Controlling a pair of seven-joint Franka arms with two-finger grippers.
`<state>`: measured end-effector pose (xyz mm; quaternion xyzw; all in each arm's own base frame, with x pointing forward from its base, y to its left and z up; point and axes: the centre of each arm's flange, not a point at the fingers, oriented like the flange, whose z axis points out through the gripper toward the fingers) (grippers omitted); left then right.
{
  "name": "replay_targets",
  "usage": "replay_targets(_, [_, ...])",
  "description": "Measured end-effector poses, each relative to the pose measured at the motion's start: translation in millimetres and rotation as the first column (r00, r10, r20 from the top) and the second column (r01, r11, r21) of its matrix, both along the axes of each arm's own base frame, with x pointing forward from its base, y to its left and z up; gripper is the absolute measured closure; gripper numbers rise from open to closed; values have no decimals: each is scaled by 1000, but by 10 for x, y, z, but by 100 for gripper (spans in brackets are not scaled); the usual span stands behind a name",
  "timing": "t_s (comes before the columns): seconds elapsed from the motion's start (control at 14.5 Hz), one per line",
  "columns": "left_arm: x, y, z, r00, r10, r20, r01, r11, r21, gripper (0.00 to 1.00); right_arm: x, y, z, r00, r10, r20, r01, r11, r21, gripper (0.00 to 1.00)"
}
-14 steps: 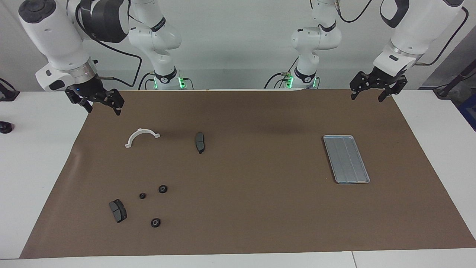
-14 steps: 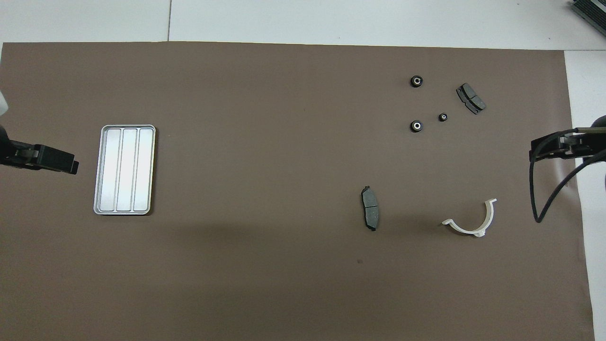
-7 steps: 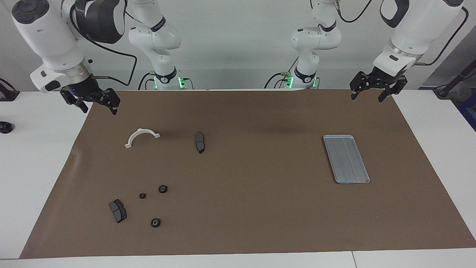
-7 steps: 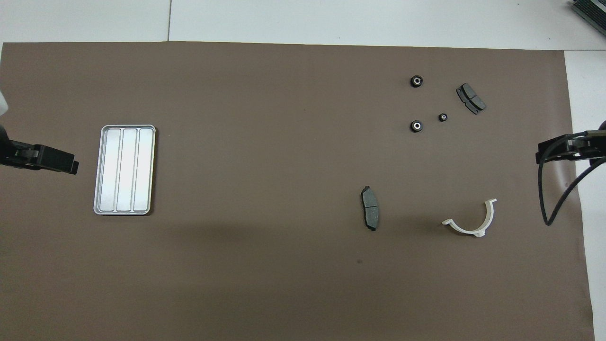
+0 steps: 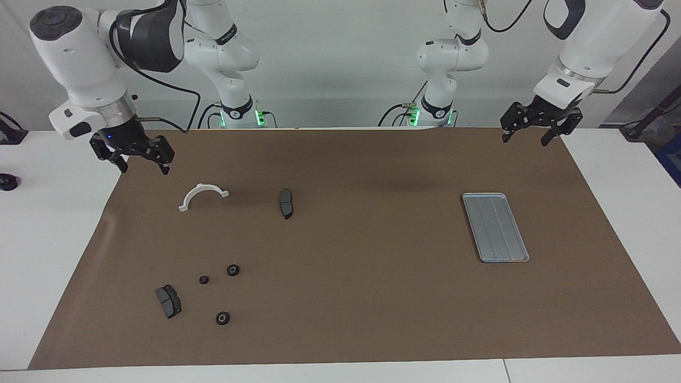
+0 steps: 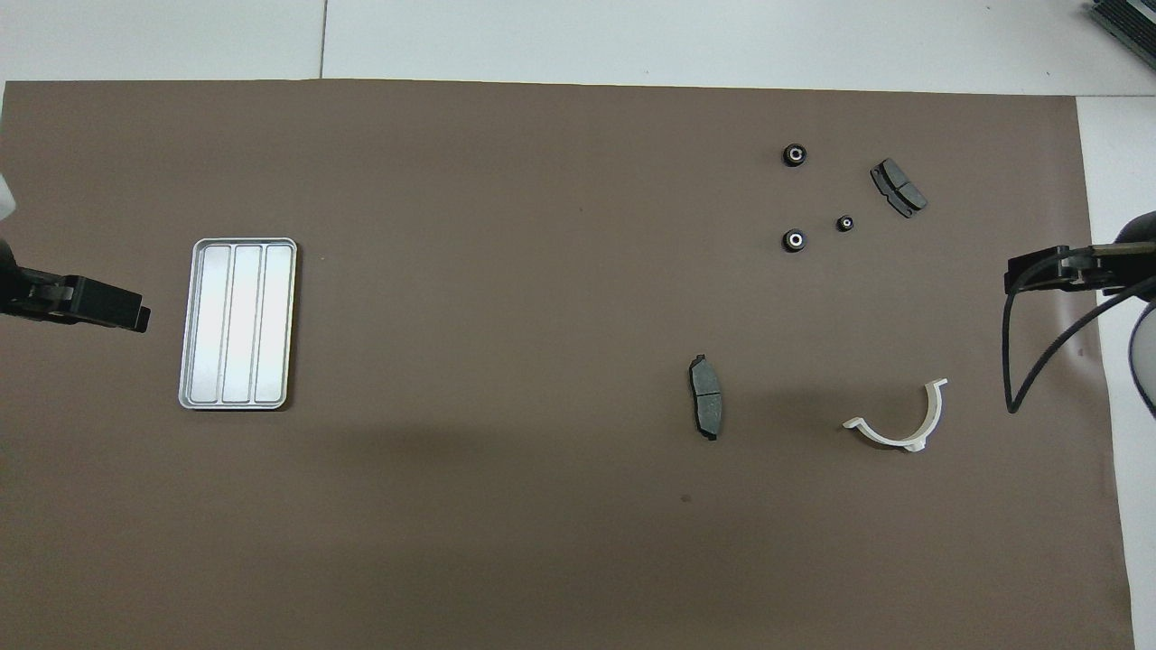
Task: Pick bearing gear from pile to tray
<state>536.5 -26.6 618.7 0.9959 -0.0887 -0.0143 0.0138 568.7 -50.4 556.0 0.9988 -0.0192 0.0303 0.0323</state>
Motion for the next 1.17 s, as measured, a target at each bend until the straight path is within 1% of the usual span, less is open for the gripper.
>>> replay_targets(0.21, [0,0,0,1000,0,0,0,1000,0,0,177,27,-312,1000,11,24,-11,1000,-2,0])
replay_targets(0.48, [0,0,0,1000,0,0,0,1000,0,0,571,231,-967,996,55,66,-55,998,-4,0])
replay_targets(0.69, [0,0,0,1000,0,0,0,1000,0,0,823,393,-1426,988,86,128,-86,996,-8,0])
replay_targets(0.83, [0,0,0,1000,0,0,0,1000,0,0,947,405,-1663,980,92,174,-92,996,-11,0])
replay_targets(0.97, [0,0,0,1000,0,0,0,1000,0,0,1045,394,-1854,973,94,210,-93,996,-14,0])
replay_targets(1.04, [0,0,0,1000,0,0,0,1000,0,0,1093,397,-1951,970,96,222,-95,995,-15,5])
replay_targets(1.1, [0,0,0,1000,0,0,0,1000,0,0,1150,414,-2069,969,96,227,-96,995,-14,5])
replay_targets(1.17, [0,0,0,1000,0,0,0,1000,0,0,1209,458,-2202,970,88,225,-88,996,-9,10])
